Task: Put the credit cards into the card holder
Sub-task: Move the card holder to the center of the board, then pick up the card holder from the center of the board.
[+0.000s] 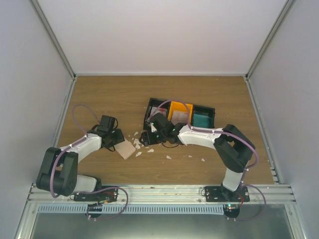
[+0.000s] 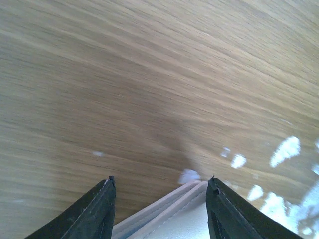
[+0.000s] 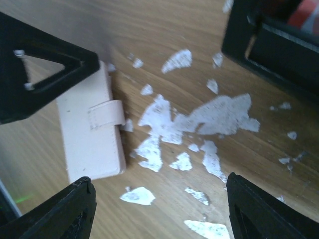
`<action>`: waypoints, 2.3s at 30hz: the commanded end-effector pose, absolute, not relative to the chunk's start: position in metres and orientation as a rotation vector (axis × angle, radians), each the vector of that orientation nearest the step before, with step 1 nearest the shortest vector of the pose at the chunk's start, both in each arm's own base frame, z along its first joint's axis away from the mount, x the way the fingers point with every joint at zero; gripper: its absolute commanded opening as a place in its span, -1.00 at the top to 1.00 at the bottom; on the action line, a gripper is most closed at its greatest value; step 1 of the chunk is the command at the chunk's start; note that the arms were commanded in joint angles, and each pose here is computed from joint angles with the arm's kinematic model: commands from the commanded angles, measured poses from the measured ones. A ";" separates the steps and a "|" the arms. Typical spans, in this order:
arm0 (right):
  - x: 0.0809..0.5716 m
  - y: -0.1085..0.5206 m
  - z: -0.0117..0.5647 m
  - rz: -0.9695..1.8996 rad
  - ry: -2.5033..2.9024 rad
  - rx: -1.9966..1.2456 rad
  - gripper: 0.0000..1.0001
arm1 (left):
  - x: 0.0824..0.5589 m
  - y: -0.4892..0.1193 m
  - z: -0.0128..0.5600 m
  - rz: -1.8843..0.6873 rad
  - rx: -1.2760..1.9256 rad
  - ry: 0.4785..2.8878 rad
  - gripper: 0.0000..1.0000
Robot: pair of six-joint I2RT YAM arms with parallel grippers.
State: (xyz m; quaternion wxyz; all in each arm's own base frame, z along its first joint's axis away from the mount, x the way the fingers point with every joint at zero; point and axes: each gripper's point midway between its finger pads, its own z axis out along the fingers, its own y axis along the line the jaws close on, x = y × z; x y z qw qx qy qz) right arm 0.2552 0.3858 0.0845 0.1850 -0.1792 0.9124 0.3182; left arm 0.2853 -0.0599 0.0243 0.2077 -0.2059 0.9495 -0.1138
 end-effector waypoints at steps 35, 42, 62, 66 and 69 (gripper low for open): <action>0.207 0.438 0.020 1.140 2.802 -0.690 0.28 | 0.189 -0.139 0.016 -0.957 -0.522 2.724 -0.21; 0.210 0.445 0.029 1.236 2.761 -0.628 0.37 | 0.199 -0.149 0.030 -1.082 -0.441 2.596 0.07; 0.237 0.395 0.148 1.701 2.350 -0.521 0.99 | 0.219 -0.165 0.117 -1.257 -0.126 2.293 -0.47; 0.232 0.384 0.169 1.776 2.278 -0.564 0.99 | 0.214 -0.179 0.136 -1.412 -0.061 2.213 -0.40; 0.226 0.378 0.181 1.805 2.250 -0.595 0.99 | 0.207 -0.191 0.165 -1.543 0.068 2.106 0.06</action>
